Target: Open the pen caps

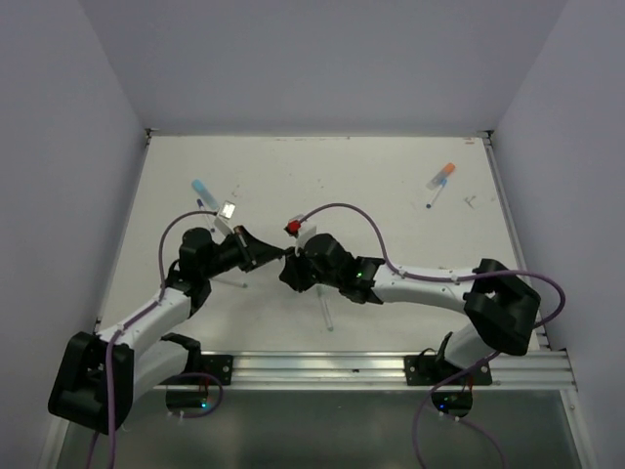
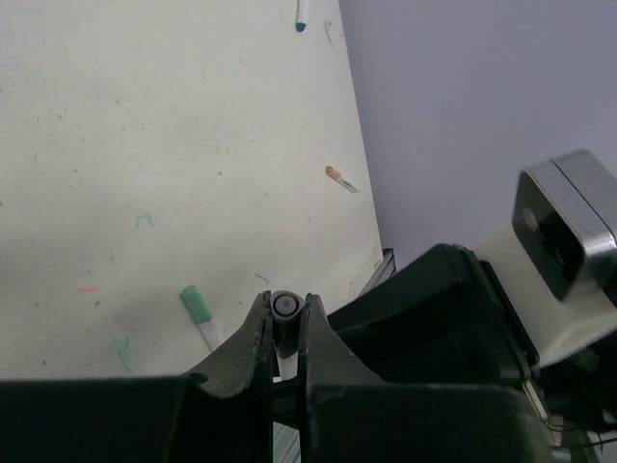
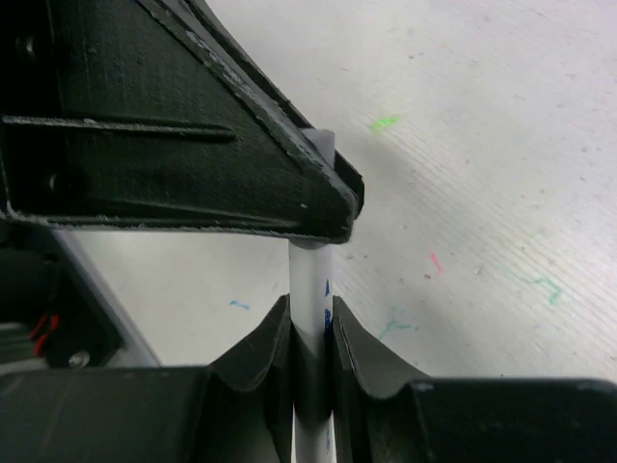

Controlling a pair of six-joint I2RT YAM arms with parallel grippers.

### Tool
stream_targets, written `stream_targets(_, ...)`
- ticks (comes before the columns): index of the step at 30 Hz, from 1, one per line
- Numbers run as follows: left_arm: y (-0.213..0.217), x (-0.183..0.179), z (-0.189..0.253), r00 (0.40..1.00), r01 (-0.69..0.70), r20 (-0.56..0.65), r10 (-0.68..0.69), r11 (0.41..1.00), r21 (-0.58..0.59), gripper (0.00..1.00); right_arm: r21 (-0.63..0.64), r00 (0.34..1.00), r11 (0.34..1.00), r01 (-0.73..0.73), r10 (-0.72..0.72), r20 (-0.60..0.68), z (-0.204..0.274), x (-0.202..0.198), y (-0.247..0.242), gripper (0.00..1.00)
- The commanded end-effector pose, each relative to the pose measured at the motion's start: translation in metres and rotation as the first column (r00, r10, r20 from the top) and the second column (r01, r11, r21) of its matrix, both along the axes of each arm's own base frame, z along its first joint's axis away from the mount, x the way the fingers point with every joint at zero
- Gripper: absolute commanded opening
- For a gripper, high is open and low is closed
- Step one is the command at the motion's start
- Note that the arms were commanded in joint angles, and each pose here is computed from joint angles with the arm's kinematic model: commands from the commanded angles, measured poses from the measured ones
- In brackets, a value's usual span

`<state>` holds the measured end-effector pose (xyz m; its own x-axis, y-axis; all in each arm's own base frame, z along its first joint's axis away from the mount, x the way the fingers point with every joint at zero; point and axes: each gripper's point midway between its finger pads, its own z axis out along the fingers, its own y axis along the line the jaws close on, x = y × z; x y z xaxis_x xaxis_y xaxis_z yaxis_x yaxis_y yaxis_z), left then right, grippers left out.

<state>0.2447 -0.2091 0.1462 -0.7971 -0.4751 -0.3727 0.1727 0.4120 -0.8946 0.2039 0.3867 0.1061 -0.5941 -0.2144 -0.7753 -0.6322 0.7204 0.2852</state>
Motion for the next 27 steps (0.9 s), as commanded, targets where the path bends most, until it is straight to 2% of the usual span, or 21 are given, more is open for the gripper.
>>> stream_targets(1,0.013,0.031,0.057,0.951,-0.094,0.294,0.094,0.996,-0.014,0.0,0.154,0.977,0.979,-0.132,0.154,-0.144,-0.002,-0.019,-0.01,0.0)
stream_targets(2,0.015,0.029,0.057,0.944,-0.095,0.316,0.092,0.995,-0.004,0.0,0.286,0.928,0.929,-0.236,0.303,-0.216,0.007,-0.041,-0.004,0.0)
stream_targets(3,0.016,0.027,0.057,0.94,-0.104,0.327,0.098,0.995,0.002,0.0,0.374,0.917,0.91,-0.177,0.29,-0.272,0.015,-0.031,-0.009,0.0)
stream_targets(4,0.019,0.025,0.063,0.927,-0.111,0.36,0.103,0.994,0.001,0.0,0.461,0.906,0.864,-0.204,0.345,-0.245,0.026,-0.032,-0.008,0.0)
stream_targets(6,0.021,0.022,0.058,0.929,-0.121,0.355,0.106,0.992,0.021,0.0,0.532,0.863,0.818,-0.221,0.418,-0.283,0.034,-0.039,-0.01,0.0)
stream_targets(8,0.025,0.023,0.056,0.93,-0.144,0.347,0.12,0.989,0.045,0.0,0.535,0.867,0.817,-0.216,0.412,-0.279,0.037,-0.036,-0.01,0.0)
stream_targets(10,0.03,0.028,0.052,0.934,-0.182,0.324,0.153,0.982,0.061,0.0,0.483,0.902,0.849,-0.212,0.361,-0.238,0.038,-0.024,-0.012,0.0)
stream_targets(11,0.034,0.033,0.053,0.935,-0.206,0.307,0.176,0.976,0.067,0.0,0.392,0.916,0.907,-0.153,0.279,-0.289,0.019,-0.019,-0.023,0.0)
stream_targets(13,0.043,0.038,0.033,0.953,-0.26,0.187,0.238,0.959,0.108,0.0,0.201,0.971,0.978,-0.057,0.102,-0.219,0.003,0.002,-0.047,0.0)
stream_targets(15,0.048,0.042,0.033,0.948,-0.293,0.154,0.278,0.953,0.08,0.0,0.093,0.991,0.995,-0.036,0.048,-0.124,0.001,0.004,-0.058,0.0)
stream_targets(16,0.048,0.04,0.03,0.949,-0.302,0.112,0.295,0.953,0.042,0.0,0.013,0.997,0.998,0.065,-0.064,-0.042,0.002,0.018,-0.075,0.0)
stream_targets(17,0.05,0.044,0.033,0.944,-0.317,0.107,0.314,0.948,0.016,0.0,-0.03,0.998,0.998,0.064,-0.064,0.0,0.003,0.01,-0.076,0.0)
stream_targets(19,0.047,0.045,0.029,0.946,-0.319,0.044,0.32,0.947,-0.023,0.0,-0.125,0.982,0.98,0.155,-0.14,0.123,0.006,0.02,-0.095,0.0)
stream_targets(22,0.039,0.052,0.041,0.957,-0.274,0.083,0.279,0.959,-0.066,0.0,-0.098,0.977,0.976,0.196,-0.185,0.108,0.005,0.026,-0.106,0.0)
stream_targets(24,0.038,0.057,0.037,0.961,-0.263,0.087,0.264,0.964,-0.025,0.0,-0.09,0.974,0.971,0.219,-0.213,0.072,0.003,0.034,-0.111,0.0)
stream_targets(25,0.036,0.064,0.039,0.963,-0.242,0.128,0.237,0.97,0.017,0.0,-0.093,0.973,0.969,0.231,-0.227,0.051,0.004,0.04,-0.114,0.0)
stream_targets(26,0.037,0.064,0.03,0.968,-0.233,0.106,0.226,0.97,0.062,0.0,-0.1,0.973,0.967,0.233,-0.232,0.023,-0.002,0.045,-0.116,0.0)
stream_targets(27,0.036,0.067,0.027,0.971,-0.223,0.113,0.212,0.97,0.095,0.0,-0.089,0.964,0.959,0.267,-0.267,0.014,0.0,0.062,-0.124,0.0)
